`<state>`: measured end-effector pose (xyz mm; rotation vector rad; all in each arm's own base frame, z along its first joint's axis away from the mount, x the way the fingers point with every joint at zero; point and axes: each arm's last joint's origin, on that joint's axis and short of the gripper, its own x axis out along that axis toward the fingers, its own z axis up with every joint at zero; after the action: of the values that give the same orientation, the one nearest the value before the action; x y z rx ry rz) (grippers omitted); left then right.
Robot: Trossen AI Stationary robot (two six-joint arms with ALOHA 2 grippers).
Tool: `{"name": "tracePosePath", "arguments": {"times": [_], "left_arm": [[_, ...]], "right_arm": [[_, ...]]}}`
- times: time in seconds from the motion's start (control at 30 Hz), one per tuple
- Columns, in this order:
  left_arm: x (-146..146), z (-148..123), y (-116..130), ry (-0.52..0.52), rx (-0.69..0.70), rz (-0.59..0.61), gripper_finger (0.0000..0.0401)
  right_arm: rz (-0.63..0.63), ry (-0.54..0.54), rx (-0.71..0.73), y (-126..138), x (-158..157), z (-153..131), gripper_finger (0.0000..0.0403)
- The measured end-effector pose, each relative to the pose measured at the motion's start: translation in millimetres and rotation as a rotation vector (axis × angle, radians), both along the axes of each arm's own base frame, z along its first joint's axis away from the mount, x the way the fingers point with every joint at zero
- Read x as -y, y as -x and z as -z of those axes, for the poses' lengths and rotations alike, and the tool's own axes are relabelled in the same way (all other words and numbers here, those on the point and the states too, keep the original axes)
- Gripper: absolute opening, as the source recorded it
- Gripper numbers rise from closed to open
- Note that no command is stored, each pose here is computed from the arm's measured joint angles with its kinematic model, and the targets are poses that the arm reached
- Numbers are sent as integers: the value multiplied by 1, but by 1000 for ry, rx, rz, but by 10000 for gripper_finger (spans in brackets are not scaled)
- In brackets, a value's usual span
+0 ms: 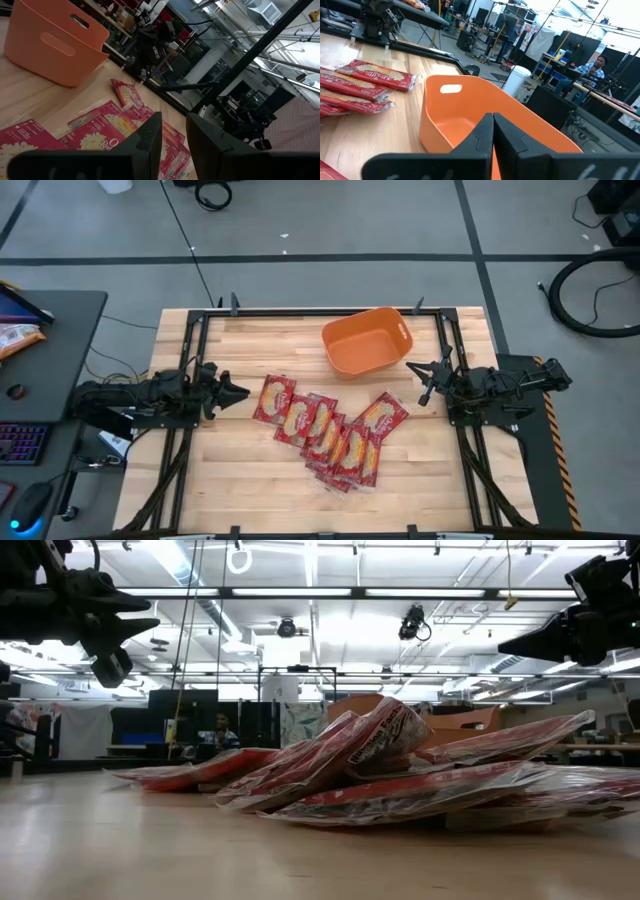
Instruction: Sort popcorn bags into baskets
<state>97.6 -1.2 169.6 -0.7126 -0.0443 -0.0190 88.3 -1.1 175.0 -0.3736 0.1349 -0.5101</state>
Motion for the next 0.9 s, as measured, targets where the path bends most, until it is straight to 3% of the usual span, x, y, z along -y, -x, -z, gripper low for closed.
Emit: {"name": "tracePosePath", "arguments": {"times": [0.53,0.73,0.9], "left_arm": [[0,0,0,-2,3,-9,94],[-7,-1,1,1,10,-239,94],[-10,2,-2,-141,-57,-366,94]], "right_arm": [[0,0,0,0,0,0,16],[0,0,0,0,0,0,16],[0,0,0,0,0,0,16]]}}
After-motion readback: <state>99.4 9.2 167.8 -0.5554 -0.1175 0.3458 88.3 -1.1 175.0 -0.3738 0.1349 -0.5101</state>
